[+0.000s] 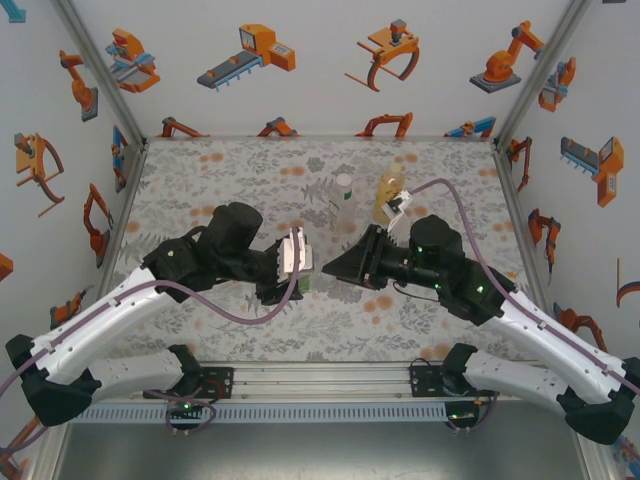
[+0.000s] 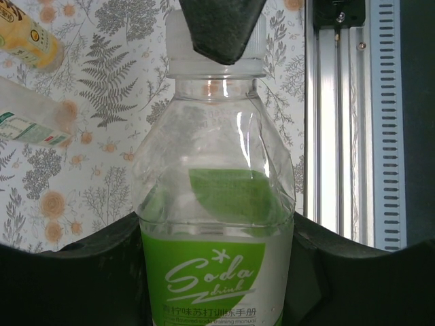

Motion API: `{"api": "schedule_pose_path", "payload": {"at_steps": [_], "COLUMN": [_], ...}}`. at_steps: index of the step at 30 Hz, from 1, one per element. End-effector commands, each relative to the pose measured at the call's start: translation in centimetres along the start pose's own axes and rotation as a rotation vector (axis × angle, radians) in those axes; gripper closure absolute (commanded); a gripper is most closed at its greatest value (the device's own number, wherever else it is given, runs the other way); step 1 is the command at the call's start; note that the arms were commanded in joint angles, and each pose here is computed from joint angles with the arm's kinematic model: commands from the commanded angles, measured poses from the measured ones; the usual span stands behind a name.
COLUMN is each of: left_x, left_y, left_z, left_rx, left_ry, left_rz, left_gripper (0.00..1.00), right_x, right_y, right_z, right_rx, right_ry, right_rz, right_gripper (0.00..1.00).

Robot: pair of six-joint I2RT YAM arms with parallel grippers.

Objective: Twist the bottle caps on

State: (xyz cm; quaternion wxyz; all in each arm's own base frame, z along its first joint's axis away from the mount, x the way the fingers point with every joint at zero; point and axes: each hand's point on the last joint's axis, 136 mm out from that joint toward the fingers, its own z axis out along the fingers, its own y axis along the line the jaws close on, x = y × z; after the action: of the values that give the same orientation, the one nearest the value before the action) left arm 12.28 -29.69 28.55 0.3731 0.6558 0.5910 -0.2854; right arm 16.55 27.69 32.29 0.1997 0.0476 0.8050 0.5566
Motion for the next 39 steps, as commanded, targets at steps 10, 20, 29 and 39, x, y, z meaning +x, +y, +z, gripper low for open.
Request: {"api": "schedule_pose_path", "payload": {"at_steps": [10,20,29,39], "left_x": [-1.7,-1.7,-1.2,-0.5], "left_y": [-0.1,-0.1,-0.3,-0.5], "left_z": [-0.6,-0.8,-1.4,-2.3], "left_rx": [-0.003,-0.012,-0.032,-0.064], "left_ry": [-0.054,-0.058,-0.055,-0.046], "left_rz": [0.045,0.053,0.048,0.041], "left_gripper": [0.88,0.38,0.22,0.21], "right_x": [-0.6,-1.1,-2.0,-5.3], "right_y": [-2.9,-4.2,-6.8,-8.0], "right_z": [0.7,1.2,2.3,3.6], "right_rx": [0.09,0.179,0.362,0.75], "right_ry": [-0.057,-0.07,-0.062,0.116], "right_rz": [0.324,0.224,0.052,-0.43], "right_gripper": [1.0,1.0,1.0,1.0]}}
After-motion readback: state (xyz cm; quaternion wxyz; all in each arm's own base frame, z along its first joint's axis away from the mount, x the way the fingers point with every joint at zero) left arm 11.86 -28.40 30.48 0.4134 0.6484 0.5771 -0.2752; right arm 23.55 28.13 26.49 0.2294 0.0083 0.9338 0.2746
